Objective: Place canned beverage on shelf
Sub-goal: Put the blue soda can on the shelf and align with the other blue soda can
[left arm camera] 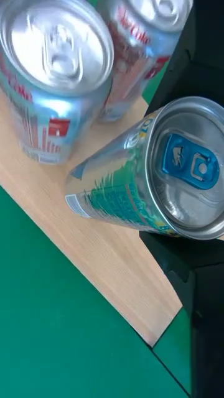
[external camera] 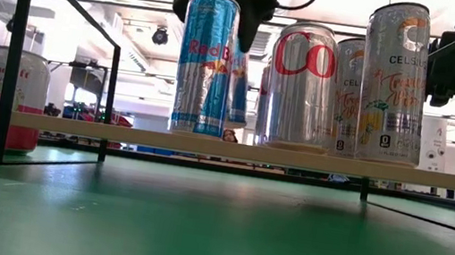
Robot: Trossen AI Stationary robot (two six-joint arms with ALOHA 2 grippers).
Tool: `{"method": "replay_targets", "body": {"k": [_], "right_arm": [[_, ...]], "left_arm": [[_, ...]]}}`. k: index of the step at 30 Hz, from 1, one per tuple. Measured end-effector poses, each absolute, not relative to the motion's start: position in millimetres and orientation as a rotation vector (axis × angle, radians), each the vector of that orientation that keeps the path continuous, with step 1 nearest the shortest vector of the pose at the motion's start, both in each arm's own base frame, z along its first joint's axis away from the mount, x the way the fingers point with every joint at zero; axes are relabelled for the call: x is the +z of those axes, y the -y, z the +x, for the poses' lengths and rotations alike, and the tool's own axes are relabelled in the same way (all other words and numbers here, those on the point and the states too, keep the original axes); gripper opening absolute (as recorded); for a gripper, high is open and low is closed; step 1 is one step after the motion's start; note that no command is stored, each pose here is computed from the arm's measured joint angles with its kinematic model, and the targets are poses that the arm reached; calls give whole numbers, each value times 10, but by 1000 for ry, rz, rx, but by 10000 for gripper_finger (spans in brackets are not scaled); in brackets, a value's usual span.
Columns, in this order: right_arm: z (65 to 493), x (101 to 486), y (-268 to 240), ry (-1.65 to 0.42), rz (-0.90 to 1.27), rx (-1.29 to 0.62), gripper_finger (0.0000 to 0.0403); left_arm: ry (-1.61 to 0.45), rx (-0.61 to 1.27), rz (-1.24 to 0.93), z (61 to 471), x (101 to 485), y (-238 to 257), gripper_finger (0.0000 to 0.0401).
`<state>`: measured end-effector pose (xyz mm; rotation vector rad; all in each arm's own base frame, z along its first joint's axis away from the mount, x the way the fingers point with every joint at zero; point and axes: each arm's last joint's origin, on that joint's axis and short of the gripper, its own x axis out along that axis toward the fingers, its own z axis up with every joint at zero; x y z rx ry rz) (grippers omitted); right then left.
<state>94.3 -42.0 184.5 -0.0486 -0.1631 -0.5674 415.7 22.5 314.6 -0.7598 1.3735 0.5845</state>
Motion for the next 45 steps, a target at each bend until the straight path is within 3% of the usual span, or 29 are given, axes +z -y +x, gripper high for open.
{"method": "replay_targets", "body": {"k": [35, 45], "right_arm": [[943, 1845, 420, 163, -48, -567, 368], [943, 1845, 420, 163, -48, -568, 368]], "left_arm": [[-1469, 607, -811, 4144, 2939, -95, 241], [-1481, 612, -809, 4143, 2908, -95, 267]]}}
